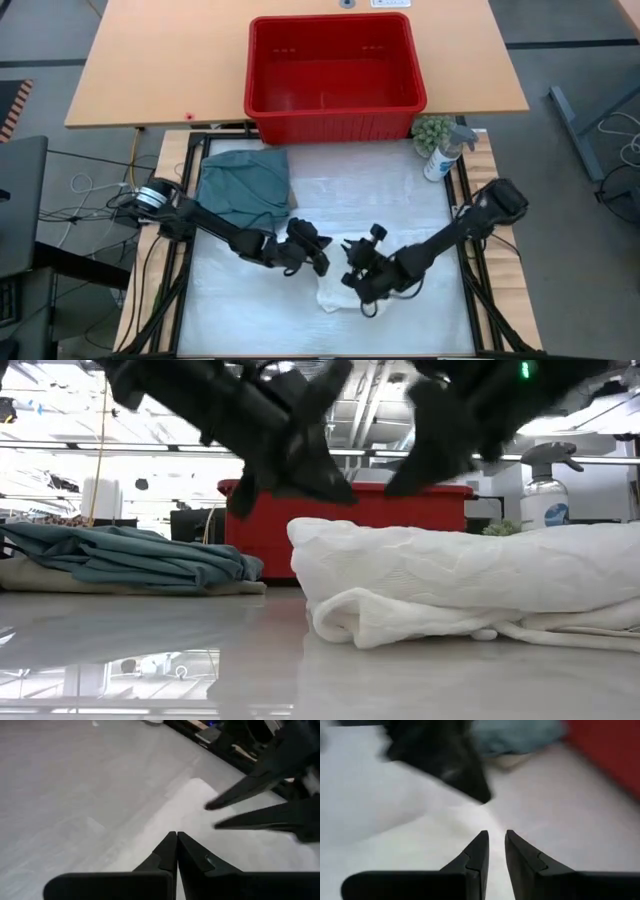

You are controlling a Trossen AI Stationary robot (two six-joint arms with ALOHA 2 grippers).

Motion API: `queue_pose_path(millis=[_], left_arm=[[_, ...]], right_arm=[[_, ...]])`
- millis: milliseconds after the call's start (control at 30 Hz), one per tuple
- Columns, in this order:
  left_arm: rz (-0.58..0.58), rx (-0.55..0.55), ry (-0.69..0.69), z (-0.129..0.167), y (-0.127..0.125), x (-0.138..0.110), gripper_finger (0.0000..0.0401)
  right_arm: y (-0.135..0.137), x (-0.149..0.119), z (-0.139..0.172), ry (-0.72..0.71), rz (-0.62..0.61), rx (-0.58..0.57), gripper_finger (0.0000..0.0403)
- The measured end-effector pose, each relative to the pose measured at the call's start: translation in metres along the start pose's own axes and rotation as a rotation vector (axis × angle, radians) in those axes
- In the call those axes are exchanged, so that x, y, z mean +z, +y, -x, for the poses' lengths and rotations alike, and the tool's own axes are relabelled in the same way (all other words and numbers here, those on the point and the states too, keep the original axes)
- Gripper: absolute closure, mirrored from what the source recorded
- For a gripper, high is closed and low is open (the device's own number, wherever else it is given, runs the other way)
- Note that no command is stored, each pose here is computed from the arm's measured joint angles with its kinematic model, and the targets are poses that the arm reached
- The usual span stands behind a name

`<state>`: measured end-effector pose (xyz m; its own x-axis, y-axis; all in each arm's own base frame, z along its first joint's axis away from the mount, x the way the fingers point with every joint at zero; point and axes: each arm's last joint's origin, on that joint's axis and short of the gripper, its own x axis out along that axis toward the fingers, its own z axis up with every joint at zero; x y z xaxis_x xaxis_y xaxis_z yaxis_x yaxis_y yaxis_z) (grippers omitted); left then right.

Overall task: Fold Laundry from Bin
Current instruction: Stack the folded white shirt on top of the folded blue pants

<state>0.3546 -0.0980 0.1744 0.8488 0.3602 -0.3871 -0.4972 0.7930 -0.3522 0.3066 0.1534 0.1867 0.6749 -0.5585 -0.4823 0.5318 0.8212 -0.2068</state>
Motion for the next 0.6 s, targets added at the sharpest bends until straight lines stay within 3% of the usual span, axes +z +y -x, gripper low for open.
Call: queue_pose_path(millis=[167, 267, 400, 500, 600], left_arm=[[0.05, -0.112, -0.002, 0.023, -0.01, 0.024, 0.0401], [0.022, -0.22, 0.028, 0.04, -0.019, 0.034, 0.0401], [-0.009, -0.294, 0.085, 0.056, -0.023, 0.038, 0.0401], [-0.013, -0.297, 0.098, 0.059, -0.025, 0.036, 0.0401], [-0.013, -0.294, 0.113, 0.061, -0.025, 0.033, 0.0396]], right_arm=[[-0.05, 0.053, 0.027, 0.214, -0.015, 0.48, 0.0315], [-0.098, 0.072, 0.036, 0.293, 0.036, 0.655, 0.0309], [-0.156, 0.084, 0.031, 0.285, 0.155, 0.663, 0.0267], [-0.183, 0.086, 0.012, 0.319, 0.125, 0.627, 0.0208], [-0.194, 0.082, -0.015, 0.391, 0.083, 0.611, 0.0144]])
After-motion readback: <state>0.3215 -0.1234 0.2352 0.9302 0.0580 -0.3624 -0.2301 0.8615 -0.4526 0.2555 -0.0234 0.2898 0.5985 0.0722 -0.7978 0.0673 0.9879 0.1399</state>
